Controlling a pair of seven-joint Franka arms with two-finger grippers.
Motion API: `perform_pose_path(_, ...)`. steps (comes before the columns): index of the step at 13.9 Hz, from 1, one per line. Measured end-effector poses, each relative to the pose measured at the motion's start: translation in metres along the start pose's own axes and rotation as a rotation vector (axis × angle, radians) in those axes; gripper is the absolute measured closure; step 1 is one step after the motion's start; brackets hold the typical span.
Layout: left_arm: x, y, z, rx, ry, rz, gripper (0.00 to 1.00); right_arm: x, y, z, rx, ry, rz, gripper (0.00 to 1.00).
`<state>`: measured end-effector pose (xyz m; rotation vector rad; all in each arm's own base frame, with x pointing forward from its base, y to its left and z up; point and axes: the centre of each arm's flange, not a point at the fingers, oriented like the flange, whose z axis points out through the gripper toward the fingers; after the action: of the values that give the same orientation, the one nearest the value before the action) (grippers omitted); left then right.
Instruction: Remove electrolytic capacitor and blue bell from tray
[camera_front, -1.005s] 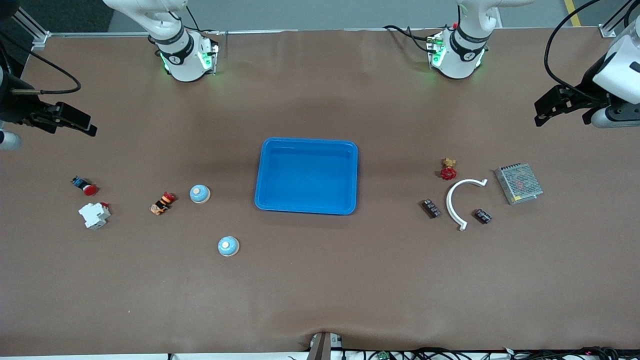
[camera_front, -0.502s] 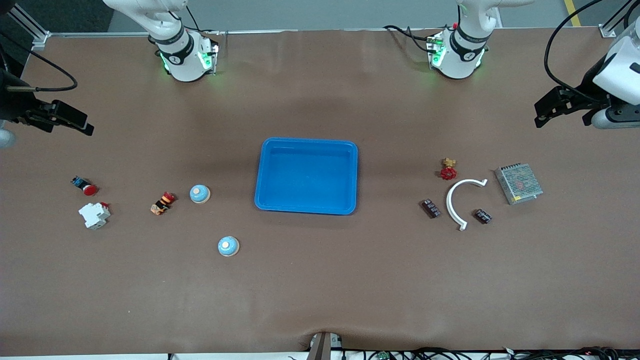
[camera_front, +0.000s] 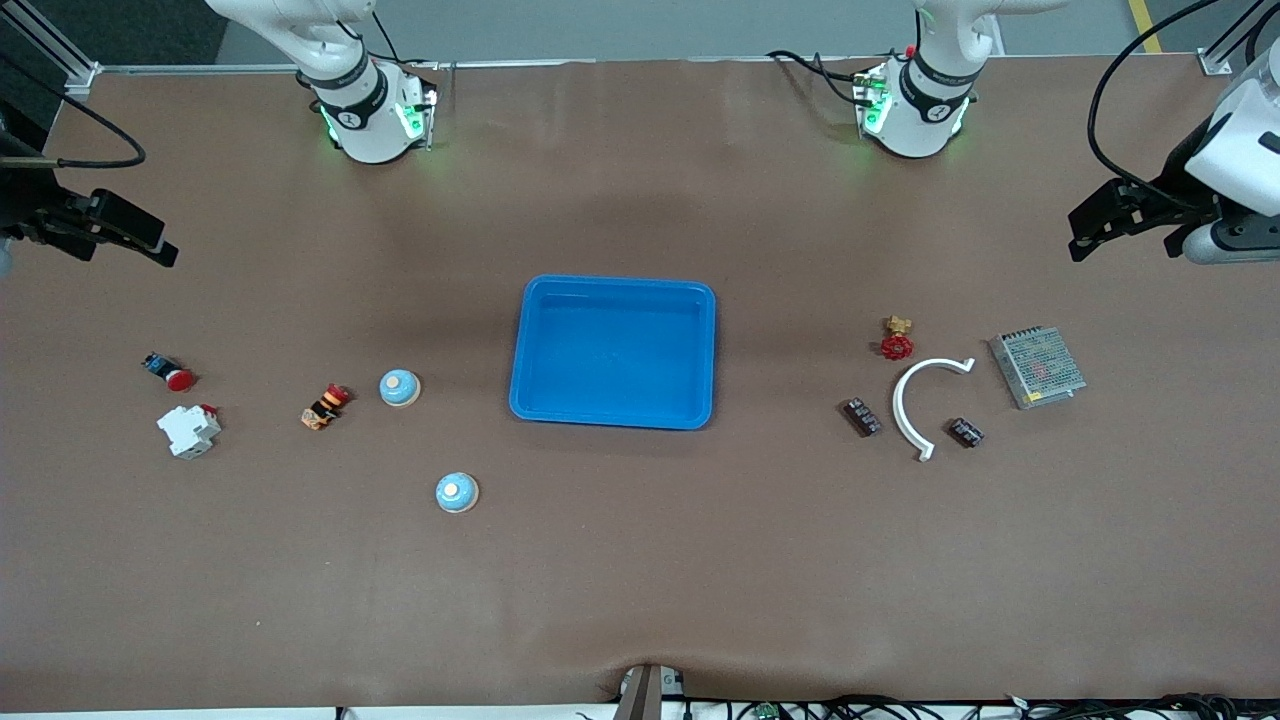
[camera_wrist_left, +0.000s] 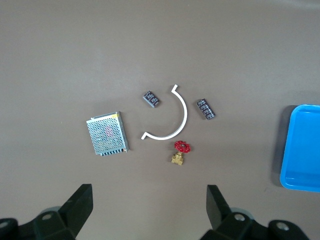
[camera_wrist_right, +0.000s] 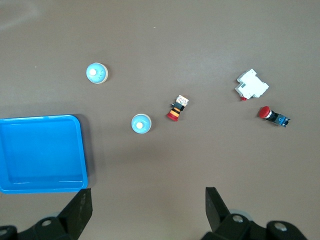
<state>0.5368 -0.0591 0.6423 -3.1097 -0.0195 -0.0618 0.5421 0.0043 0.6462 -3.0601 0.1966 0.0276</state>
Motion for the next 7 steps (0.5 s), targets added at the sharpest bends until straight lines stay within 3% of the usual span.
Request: perform_pose_path(7, 0.0002, -0.0011, 0.0001, 0.000, 0.000, -0.002, 0.00, 0.0009, -0.0016, 0.0010, -0.002, 0.007, -0.003, 0.00)
